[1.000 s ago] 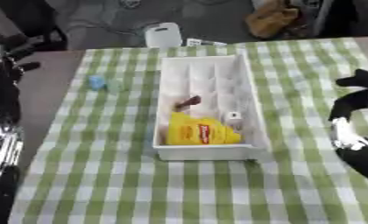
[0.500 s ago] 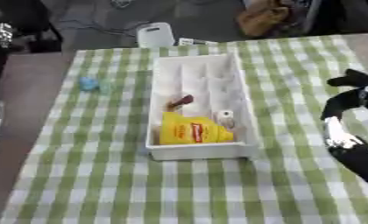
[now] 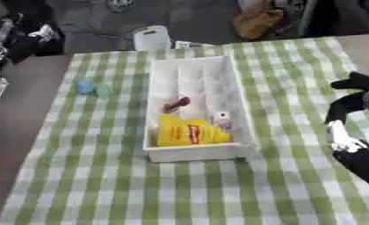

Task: Pick up objects on the table and place them in the box.

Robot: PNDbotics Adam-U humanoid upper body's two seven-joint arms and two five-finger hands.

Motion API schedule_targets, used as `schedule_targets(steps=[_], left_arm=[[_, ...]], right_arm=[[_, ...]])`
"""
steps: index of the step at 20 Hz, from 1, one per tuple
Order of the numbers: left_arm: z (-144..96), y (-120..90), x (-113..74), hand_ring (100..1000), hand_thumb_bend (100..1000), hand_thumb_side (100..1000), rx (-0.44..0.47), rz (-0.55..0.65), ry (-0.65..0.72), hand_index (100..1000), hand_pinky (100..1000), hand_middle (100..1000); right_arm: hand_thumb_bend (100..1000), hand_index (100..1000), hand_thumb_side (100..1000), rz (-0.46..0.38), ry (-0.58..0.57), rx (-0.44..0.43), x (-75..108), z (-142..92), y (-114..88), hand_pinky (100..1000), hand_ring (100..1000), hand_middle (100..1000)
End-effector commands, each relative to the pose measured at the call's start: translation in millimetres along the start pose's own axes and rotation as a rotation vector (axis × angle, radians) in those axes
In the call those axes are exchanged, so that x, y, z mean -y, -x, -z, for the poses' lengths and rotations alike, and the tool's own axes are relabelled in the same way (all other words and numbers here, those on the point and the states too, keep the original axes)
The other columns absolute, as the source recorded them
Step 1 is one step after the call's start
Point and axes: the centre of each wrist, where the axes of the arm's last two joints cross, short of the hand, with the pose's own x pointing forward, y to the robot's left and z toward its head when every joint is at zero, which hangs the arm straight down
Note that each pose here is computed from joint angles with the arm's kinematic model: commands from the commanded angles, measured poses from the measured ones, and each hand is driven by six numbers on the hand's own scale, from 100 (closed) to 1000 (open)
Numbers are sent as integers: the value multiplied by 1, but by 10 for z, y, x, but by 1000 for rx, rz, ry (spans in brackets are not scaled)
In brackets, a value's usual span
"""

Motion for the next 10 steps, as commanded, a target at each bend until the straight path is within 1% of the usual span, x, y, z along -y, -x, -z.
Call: schedule_targets(steps=[1, 2, 5, 9, 10], left_arm=[[133, -124, -25, 807, 535, 584, 5, 96, 40, 829, 791, 719], [174, -187, 22, 811, 559, 556, 17, 117, 63, 828, 797, 729], [274, -305, 136, 817, 577, 550, 36, 174, 126, 835, 805, 740], [370, -313, 250, 824, 576, 545, 45, 226, 192, 845, 812, 757], [384, -298, 303, 826, 568, 445, 38, 235, 213, 837, 820, 750]], right_arm=[[100, 944, 513, -14, -5, 36, 78, 47, -50, 556, 606, 728], [100, 944, 513, -13, -6, 36, 78, 48, -50, 556, 605, 728], [100, 944, 516, -13, -9, 36, 77, 46, -50, 556, 605, 728], [100, 944, 518, -12, -11, 34, 74, 44, -50, 555, 605, 727], [100, 943, 523, -11, -12, 35, 71, 46, -52, 554, 604, 727]])
